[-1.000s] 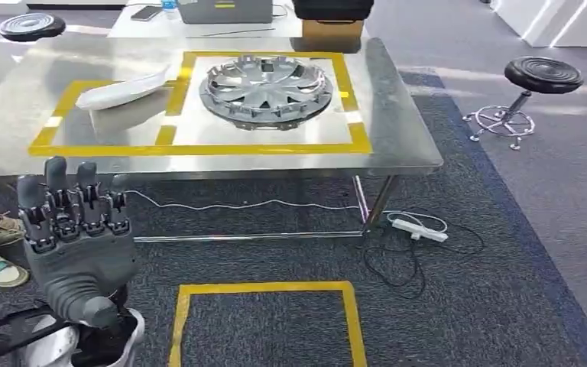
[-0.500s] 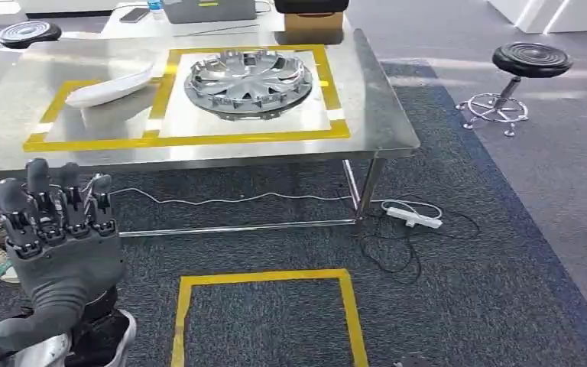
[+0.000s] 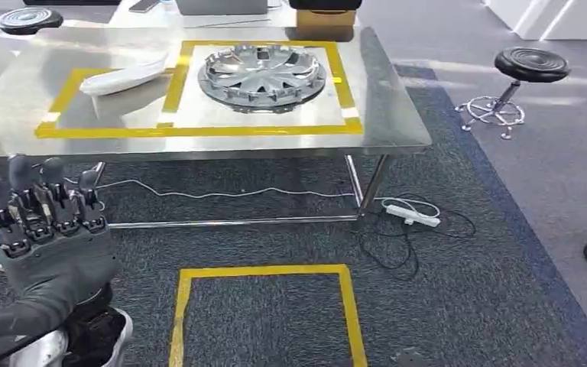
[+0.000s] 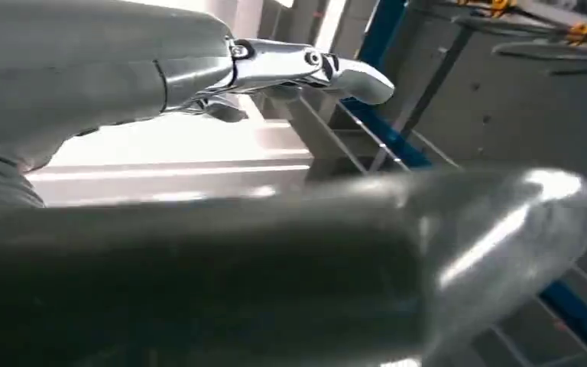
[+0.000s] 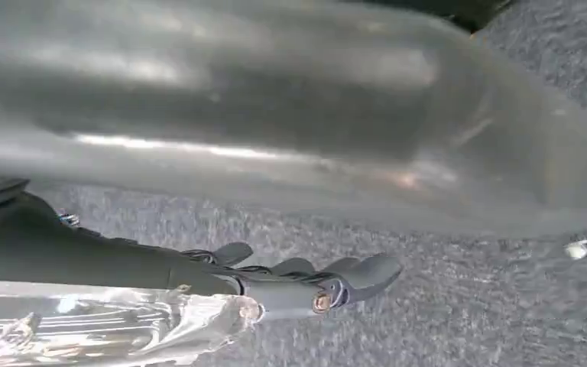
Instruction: Take the parts from the cabinet and place them on the table.
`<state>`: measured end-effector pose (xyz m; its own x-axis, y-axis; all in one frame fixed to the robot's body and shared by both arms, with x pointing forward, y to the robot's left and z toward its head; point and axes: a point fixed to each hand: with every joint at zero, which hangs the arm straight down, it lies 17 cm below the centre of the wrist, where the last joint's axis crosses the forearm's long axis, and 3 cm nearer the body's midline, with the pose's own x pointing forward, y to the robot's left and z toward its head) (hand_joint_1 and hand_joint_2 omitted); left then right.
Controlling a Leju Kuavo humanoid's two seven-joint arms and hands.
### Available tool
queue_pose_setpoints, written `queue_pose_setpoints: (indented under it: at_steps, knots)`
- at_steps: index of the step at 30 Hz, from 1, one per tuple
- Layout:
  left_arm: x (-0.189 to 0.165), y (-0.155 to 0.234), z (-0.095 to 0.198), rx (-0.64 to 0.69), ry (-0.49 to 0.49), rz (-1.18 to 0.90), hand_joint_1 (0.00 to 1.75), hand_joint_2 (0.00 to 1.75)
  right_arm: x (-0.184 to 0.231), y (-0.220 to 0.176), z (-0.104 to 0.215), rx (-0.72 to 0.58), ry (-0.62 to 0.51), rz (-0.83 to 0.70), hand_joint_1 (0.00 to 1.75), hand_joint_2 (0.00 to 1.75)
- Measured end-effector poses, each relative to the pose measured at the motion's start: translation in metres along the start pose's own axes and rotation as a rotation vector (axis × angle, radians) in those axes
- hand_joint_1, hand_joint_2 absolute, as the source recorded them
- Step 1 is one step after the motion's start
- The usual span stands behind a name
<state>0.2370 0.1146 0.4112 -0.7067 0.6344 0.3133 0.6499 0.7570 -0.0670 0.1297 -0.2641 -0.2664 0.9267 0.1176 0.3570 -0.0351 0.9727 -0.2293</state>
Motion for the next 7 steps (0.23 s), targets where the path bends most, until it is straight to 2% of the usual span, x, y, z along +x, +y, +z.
queue_pose_setpoints:
  at_steps: [2,3,7]
  knots:
    - [-0.002,-0.006,-0.001,-0.019,0.004,0.0,0.0,0.0,0.002,-0.001,0.0,-0.003,-0.013,-0.009,0.0,1.75]
    - [-0.002,-0.008,-0.001,-0.024,0.004,0.001,0.0,0.0,0.001,-0.001,0.0,-0.003,-0.014,-0.009,0.0,0.0]
    - [-0.003,-0.018,-0.004,-0.036,-0.001,0.02,0.0,0.0,0.006,-0.003,-0.001,-0.006,-0.031,-0.006,0.0,0.0]
